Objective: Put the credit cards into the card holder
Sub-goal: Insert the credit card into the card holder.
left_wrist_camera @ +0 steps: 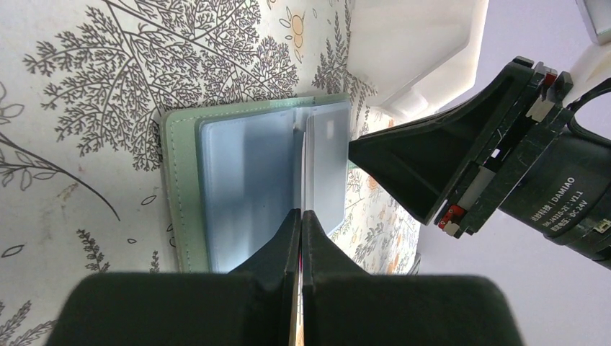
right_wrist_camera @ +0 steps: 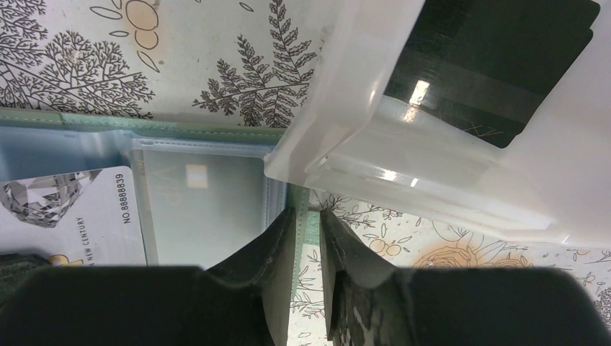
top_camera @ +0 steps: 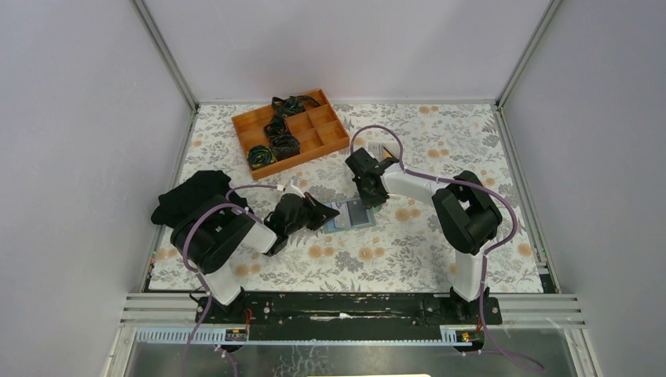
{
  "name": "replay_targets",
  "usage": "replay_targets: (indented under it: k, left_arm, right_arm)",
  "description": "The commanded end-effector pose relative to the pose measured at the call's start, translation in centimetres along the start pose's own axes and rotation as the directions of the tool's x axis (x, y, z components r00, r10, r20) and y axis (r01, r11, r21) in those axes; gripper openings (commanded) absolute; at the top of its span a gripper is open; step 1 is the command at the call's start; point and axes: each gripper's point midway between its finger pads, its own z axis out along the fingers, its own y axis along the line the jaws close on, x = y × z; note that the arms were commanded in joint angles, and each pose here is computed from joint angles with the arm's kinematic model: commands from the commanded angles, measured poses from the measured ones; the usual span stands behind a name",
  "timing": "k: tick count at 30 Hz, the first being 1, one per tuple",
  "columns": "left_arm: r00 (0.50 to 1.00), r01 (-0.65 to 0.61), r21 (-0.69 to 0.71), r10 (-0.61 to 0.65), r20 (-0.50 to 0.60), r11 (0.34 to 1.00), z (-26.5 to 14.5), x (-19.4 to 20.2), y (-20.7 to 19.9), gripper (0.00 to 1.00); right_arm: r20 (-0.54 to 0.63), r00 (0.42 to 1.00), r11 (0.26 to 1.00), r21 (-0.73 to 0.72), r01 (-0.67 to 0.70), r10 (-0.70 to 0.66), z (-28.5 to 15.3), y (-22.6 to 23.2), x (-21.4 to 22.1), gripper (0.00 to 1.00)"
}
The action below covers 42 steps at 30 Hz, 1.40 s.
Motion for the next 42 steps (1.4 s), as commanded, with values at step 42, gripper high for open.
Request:
replay_targets:
  k: [42]
  left_arm:
    - [0.998,-0.022,0.068,0.019,0.056,0.997,0.40,-1.25,-2.11,0.00]
  right_arm:
    - [-0.010,1.000,0.999,-0.033,0.011,-0.011,-0.18,0.30,0.62,0.26]
